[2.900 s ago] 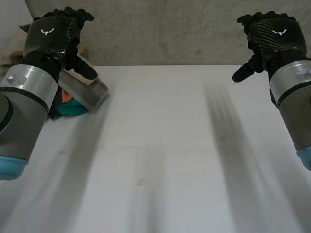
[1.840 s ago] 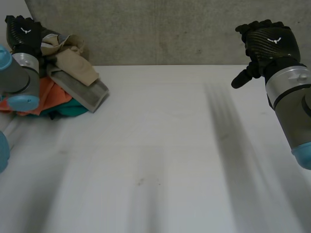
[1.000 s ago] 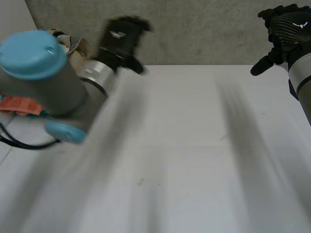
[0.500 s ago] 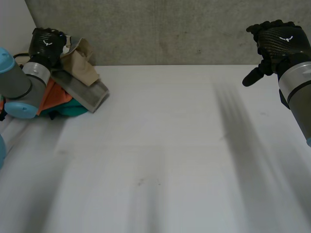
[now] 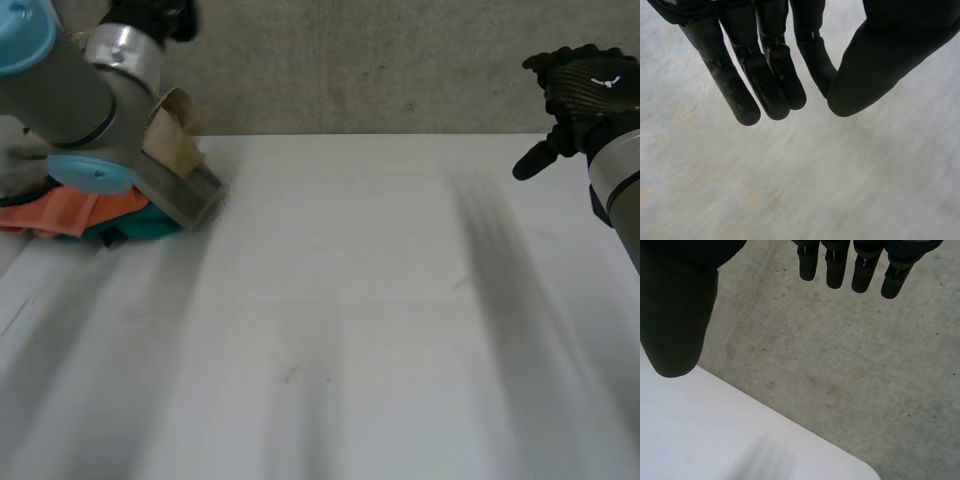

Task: Fold the laundry.

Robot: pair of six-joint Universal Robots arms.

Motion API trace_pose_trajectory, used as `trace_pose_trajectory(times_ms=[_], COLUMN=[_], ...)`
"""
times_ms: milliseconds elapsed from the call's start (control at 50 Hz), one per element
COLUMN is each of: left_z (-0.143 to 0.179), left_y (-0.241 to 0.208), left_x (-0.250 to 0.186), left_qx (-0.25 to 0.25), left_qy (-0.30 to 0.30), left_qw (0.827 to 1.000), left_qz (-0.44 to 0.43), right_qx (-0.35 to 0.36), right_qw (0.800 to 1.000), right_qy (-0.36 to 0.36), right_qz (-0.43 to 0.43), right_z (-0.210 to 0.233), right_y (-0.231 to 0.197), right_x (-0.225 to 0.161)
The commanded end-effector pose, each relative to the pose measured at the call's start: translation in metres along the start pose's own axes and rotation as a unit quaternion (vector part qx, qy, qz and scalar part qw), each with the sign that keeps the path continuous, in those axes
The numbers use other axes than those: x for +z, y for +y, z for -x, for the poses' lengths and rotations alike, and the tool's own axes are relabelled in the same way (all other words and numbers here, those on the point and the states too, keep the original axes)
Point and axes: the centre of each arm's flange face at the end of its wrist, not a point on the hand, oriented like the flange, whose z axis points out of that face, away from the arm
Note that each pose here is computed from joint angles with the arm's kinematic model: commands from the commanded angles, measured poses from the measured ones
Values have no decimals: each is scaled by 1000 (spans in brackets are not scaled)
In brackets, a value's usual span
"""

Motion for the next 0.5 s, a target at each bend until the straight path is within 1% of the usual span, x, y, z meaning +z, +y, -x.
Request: trace_pose_trajectory(times_ms=[20,40,100,120,140,180,240,260,280,320,340,360,400,420,440,480,500], left_z=[-87,-110,-141,-162,-174,-183,-179,-175,-162,-141,-114,-98,-68,-39,-24,-8,8], left_y=[-63,-61,-60,-55,-52,-50,-43,-41,-33,-17,0,8,28,44,54,76,101], left_x=[-50,-66,-88,-103,-111,-117,-114,-112,-103,-90,-75,-67,-55,-45,-40,-38,-37], left_qx=[-163,-187,-209,-214,-215,-216,-189,-176,-136,-85,-32,-6,47,91,113,144,170], left_qy=[112,144,194,225,239,246,219,207,175,138,101,83,55,29,16,15,20], left_qw=[980,972,958,949,945,943,955,960,972,983,991,993,992,989,987,980,973], left_qz=[-1,16,36,51,57,63,69,71,73,80,86,90,101,109,117,137,157], right_qx=[-2,-2,-3,-3,-3,-3,-3,-3,-3,-3,-3,-3,-3,-3,-2,-1,-1], right_qw=[999,999,999,999,999,999,999,999,999,999,999,999,1000,1000,1000,1000,1000], right_qy=[32,35,44,45,46,46,45,46,46,45,42,38,28,24,23,15,13], right_qz=[-18,-20,-19,-19,-17,-13,-3,1,1,2,1,2,4,6,8,11,13], right_z=[-24,-26,-33,-34,-34,-35,-35,-36,-37,-39,-38,-38,-36,-35,-35,-33,-32], right_y=[-15,-16,-16,-15,-15,-14,-10,-8,-8,-7,-7,-7,-6,-6,-5,-3,-2], right_x=[1,1,3,4,3,3,2,2,2,3,3,3,2,2,2,1,1])
